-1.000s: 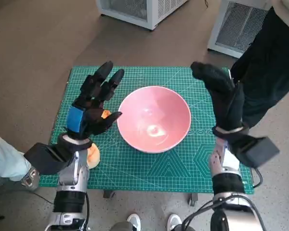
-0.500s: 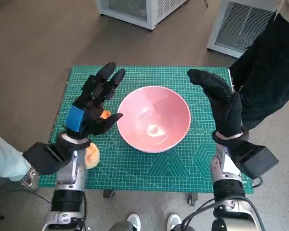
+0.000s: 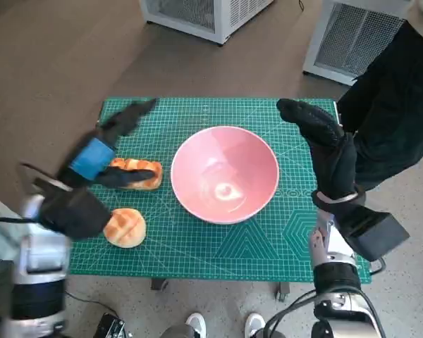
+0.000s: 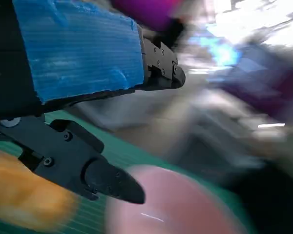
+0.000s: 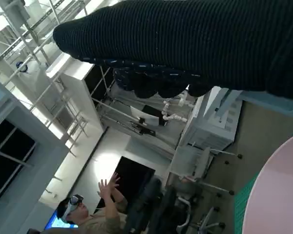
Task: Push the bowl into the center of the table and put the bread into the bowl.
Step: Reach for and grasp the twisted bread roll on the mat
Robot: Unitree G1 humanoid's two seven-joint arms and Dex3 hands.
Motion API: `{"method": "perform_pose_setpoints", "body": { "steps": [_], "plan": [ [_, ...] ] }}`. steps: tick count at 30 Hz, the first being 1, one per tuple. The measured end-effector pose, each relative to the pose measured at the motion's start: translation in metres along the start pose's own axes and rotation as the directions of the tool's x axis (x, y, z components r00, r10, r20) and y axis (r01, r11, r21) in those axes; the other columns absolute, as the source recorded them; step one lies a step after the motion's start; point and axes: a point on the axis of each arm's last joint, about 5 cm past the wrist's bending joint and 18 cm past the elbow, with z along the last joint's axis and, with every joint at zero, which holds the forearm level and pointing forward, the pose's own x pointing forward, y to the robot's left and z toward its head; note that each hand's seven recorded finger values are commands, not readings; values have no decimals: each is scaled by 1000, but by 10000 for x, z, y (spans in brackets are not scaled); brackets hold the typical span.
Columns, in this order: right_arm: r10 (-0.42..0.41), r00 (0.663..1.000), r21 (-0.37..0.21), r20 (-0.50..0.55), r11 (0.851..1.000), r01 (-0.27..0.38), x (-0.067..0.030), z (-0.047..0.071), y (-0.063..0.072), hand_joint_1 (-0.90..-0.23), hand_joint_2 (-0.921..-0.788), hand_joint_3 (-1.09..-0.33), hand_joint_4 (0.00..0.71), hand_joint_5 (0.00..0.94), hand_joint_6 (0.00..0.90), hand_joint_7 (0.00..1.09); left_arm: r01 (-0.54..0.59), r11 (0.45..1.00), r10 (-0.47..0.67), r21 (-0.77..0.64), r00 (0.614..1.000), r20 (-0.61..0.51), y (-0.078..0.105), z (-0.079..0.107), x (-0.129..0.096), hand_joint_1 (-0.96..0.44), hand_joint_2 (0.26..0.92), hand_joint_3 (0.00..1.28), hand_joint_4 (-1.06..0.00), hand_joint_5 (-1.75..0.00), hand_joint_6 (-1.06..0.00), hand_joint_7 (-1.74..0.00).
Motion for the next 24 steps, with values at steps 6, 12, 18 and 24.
{"method": "perform_pose_setpoints", "body": {
  "steps": [6, 12, 18, 24],
  "plan": [
    [-9, 1000, 0, -9, 1000, 9, -8, -7, 0, -799, -921, -785, 206, 0, 35, 547, 34, 996, -27, 78, 995, -99, 79, 48, 41, 58, 706, 8, -156, -12, -325, -22],
    [-7, 1000, 4, -22, 1000, 7, -15, -23, 13, -799, -921, -785, 206, 1, 33, 552, 121, 987, -106, 102, 984, -143, 23, 60, 139, 24, 714, 8, -192, -14, -343, -17],
    [-16, 999, 6, -46, 1000, 16, -39, -48, 10, -798, -921, -785, 206, 1, 31, 555, 201, 974, -179, 108, 966, -189, -71, 27, 272, 8, 718, 8, -210, -11, -359, -15],
    [-17, 999, 5, -51, 1000, 17, -41, -53, 5, -796, -921, -786, 205, 0, 28, 557, 261, 958, -228, 118, 944, -238, -140, -26, 380, 26, 724, 8, -229, -9, -371, -11]
  ]
}}
